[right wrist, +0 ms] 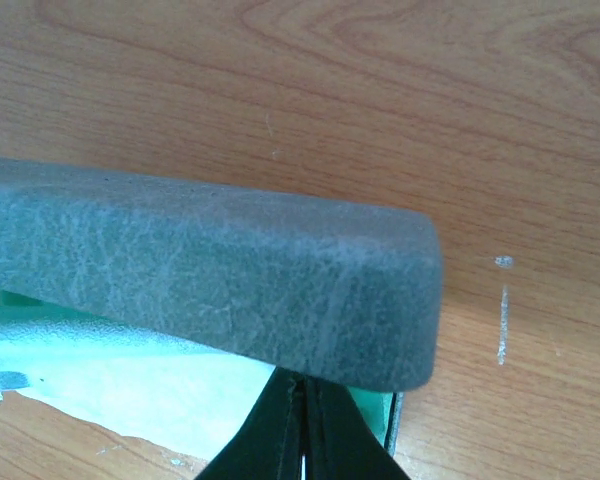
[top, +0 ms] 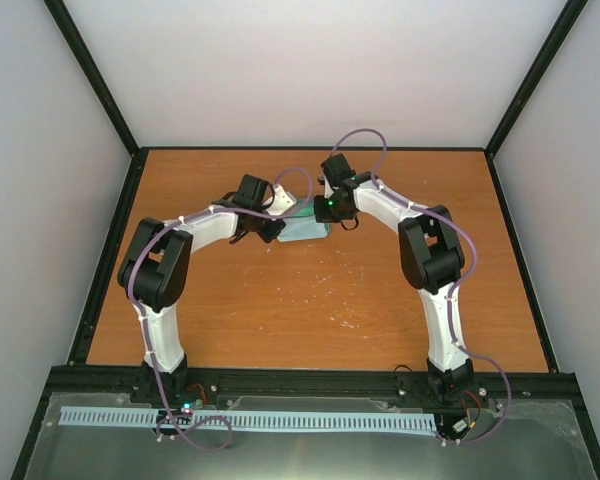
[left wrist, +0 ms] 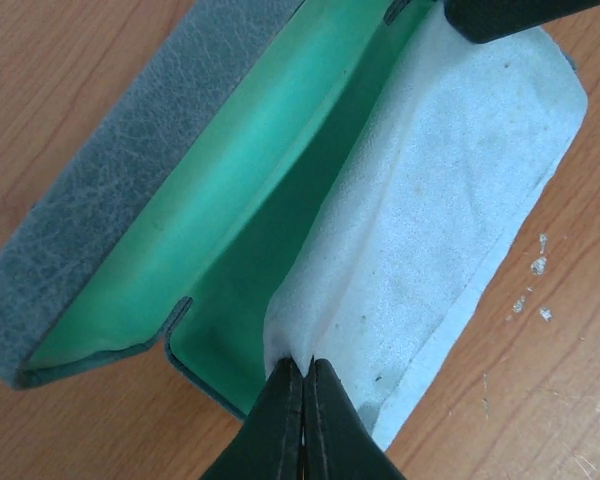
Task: Organize the sunglasses
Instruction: Place the glasses cleaning cloth in the sunglasses case.
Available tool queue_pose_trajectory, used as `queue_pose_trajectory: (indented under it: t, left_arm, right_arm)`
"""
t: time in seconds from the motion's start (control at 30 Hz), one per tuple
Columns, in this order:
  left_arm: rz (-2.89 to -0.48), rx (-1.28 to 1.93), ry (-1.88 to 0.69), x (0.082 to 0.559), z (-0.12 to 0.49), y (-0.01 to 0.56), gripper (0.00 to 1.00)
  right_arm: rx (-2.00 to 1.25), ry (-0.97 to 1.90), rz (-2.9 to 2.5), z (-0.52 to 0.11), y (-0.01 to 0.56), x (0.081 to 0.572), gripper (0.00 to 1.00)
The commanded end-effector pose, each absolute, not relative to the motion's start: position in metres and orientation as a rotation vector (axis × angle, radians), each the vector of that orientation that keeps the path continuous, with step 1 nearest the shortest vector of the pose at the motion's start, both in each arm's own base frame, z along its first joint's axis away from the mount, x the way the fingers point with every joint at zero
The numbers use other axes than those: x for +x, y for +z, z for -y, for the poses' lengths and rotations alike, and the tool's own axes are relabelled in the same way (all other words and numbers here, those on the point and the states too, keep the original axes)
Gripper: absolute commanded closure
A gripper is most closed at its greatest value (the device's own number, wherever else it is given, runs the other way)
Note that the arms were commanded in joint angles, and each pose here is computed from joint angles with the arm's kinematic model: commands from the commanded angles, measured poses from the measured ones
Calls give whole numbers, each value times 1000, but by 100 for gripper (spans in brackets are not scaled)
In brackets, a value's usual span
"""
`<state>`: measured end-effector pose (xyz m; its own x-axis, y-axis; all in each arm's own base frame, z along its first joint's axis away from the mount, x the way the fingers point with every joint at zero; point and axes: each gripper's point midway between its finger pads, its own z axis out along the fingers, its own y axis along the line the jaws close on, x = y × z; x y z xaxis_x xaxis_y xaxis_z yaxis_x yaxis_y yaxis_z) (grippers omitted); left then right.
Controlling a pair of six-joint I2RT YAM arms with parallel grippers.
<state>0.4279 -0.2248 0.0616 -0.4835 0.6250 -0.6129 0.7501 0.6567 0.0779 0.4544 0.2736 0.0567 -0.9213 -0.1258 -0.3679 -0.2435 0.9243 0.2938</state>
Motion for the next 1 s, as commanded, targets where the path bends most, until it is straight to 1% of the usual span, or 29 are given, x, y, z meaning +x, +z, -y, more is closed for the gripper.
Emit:
queue_pose_trajectory:
  t: [0.0, 0.97]
  left_arm:
    - [-2215, 1061, -248, 445, 227, 70, 99]
    - [-2223, 1058, -223, 456, 223, 61, 99]
  right_arm:
    - [-291, 452, -2739, -276, 52, 458, 97]
    - [-279, 443, -2719, -280, 46, 470, 97]
